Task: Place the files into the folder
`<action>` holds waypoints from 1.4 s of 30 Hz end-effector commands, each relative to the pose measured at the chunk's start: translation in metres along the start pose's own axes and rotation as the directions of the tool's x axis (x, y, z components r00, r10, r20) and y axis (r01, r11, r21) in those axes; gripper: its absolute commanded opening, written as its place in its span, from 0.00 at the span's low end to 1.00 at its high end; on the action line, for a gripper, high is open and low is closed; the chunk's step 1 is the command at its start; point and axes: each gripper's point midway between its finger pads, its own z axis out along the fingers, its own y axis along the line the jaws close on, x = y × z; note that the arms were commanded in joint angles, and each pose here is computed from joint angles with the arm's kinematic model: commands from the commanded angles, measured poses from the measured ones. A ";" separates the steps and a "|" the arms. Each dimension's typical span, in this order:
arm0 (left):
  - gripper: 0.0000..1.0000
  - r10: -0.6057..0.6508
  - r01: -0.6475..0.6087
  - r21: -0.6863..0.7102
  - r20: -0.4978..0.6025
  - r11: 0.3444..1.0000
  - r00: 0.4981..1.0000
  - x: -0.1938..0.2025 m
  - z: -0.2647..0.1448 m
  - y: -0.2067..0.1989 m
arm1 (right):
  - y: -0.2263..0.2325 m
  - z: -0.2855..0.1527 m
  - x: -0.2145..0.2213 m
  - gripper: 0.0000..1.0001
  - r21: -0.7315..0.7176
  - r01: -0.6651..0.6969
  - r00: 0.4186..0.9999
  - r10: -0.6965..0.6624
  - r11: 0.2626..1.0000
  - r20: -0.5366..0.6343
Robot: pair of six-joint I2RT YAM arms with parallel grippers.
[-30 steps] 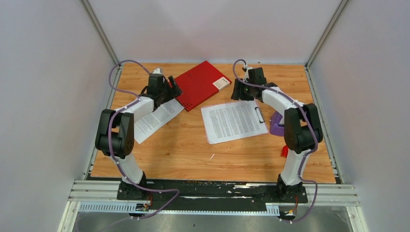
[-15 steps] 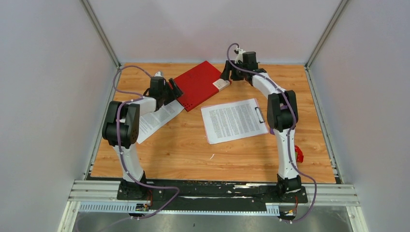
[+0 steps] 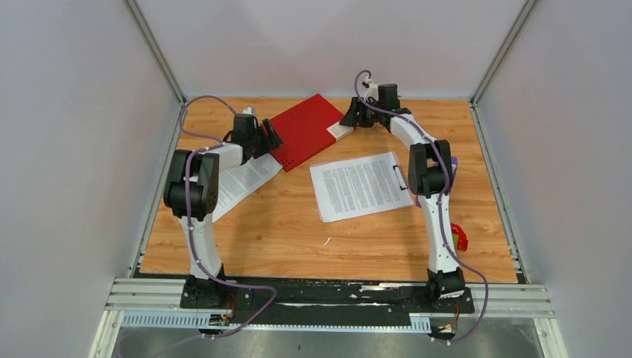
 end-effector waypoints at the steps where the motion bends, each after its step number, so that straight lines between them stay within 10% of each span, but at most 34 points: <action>1: 0.73 0.054 -0.053 0.036 -0.010 0.998 0.999 -0.012 0.002 -0.005 | 0.046 -0.008 -0.009 0.52 -0.222 0.016 1.000 -0.013 0.975 0.014; 13: 0.70 0.107 -0.103 0.115 -0.036 0.988 0.994 -0.014 -0.001 -0.010 | 0.102 -0.032 -0.003 0.42 -0.481 -0.091 0.995 0.060 0.872 -0.078; 33: 0.61 0.173 -0.151 0.415 -0.017 0.897 0.985 -0.019 -0.015 -0.068 | 0.114 -0.043 0.035 0.31 -0.431 -0.454 0.881 0.320 0.780 -0.349; 42: 0.66 0.210 -0.208 0.334 0.029 0.919 0.977 -0.046 -0.038 -0.074 | 0.123 -0.064 0.017 0.01 -0.426 -0.227 0.971 0.173 0.876 -0.162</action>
